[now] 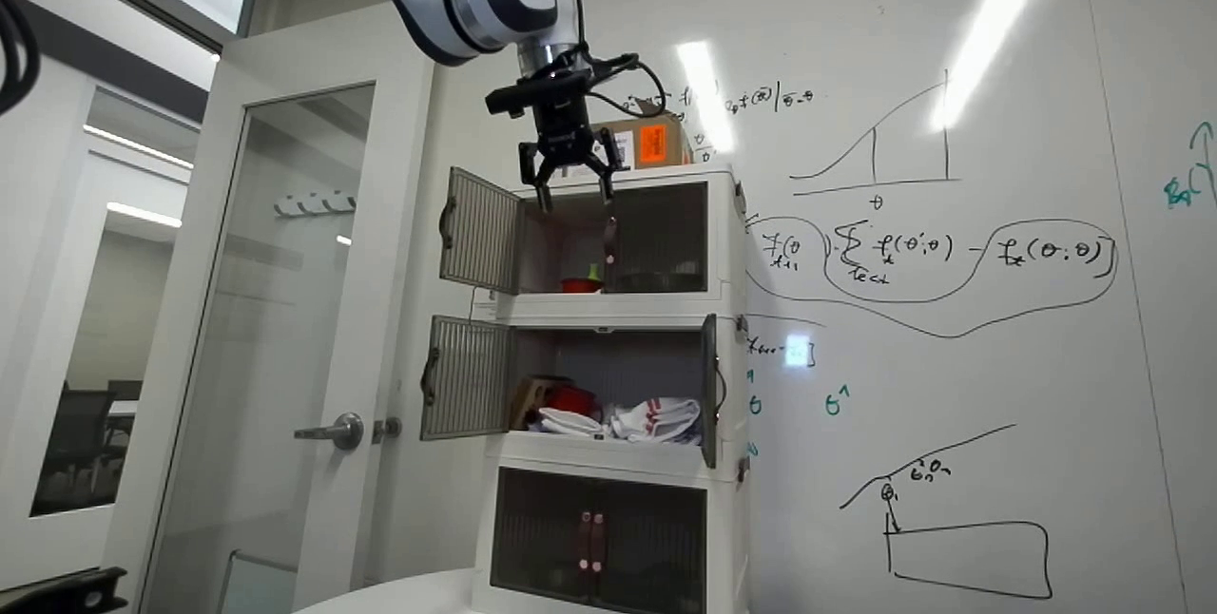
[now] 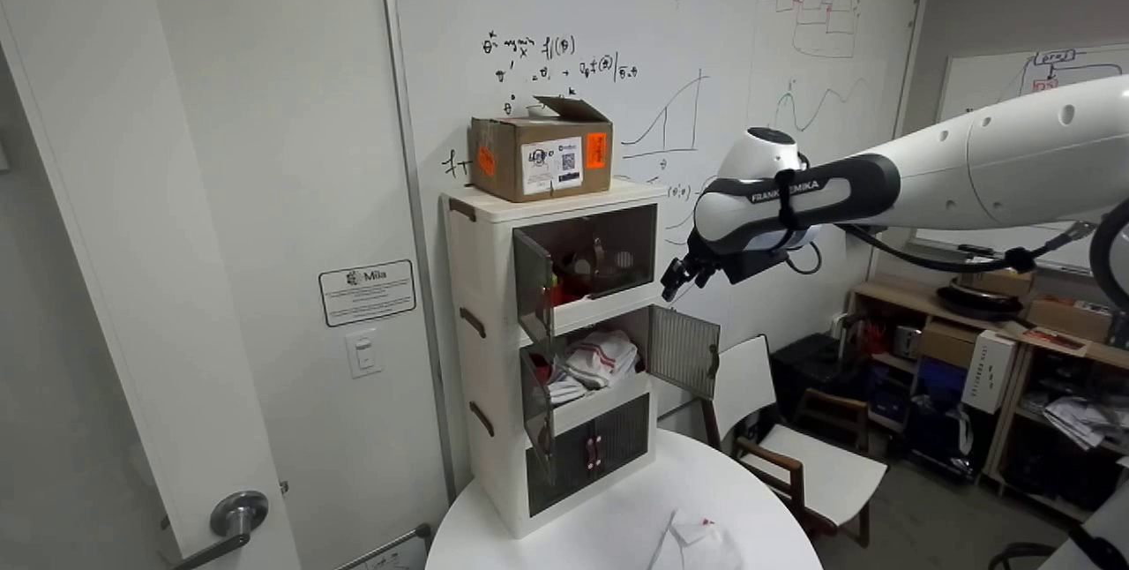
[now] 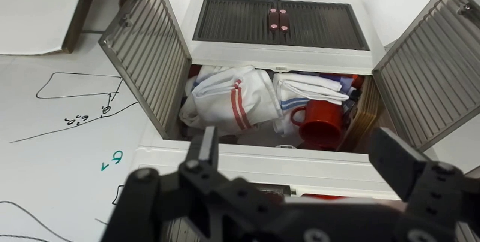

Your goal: Open the top left cabinet door

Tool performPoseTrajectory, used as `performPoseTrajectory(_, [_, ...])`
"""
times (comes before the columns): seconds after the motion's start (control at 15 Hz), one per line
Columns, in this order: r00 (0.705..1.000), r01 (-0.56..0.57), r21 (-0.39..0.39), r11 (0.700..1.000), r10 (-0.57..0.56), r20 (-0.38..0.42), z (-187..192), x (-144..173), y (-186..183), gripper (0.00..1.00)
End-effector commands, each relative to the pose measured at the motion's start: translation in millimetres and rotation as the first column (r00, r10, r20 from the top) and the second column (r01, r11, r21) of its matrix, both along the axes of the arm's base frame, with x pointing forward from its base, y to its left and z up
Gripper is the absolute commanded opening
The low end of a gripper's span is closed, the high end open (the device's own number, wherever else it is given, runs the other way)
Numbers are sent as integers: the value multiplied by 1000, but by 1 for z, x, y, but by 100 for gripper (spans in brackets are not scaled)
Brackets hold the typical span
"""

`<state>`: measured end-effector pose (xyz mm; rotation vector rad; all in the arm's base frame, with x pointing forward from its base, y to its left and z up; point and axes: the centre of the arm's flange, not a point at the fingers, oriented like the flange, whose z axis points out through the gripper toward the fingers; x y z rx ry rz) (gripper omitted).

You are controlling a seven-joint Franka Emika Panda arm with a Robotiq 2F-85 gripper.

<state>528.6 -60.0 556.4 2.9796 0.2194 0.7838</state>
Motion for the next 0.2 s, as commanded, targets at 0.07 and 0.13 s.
performPoseTrajectory(0.07, [1000, 0, 0, 1000, 0, 0, 0, 0, 0, 100])
performPoseTrajectory(0.13, [1000, 0, 0, 1000, 0, 0, 0, 0, 0, 100])
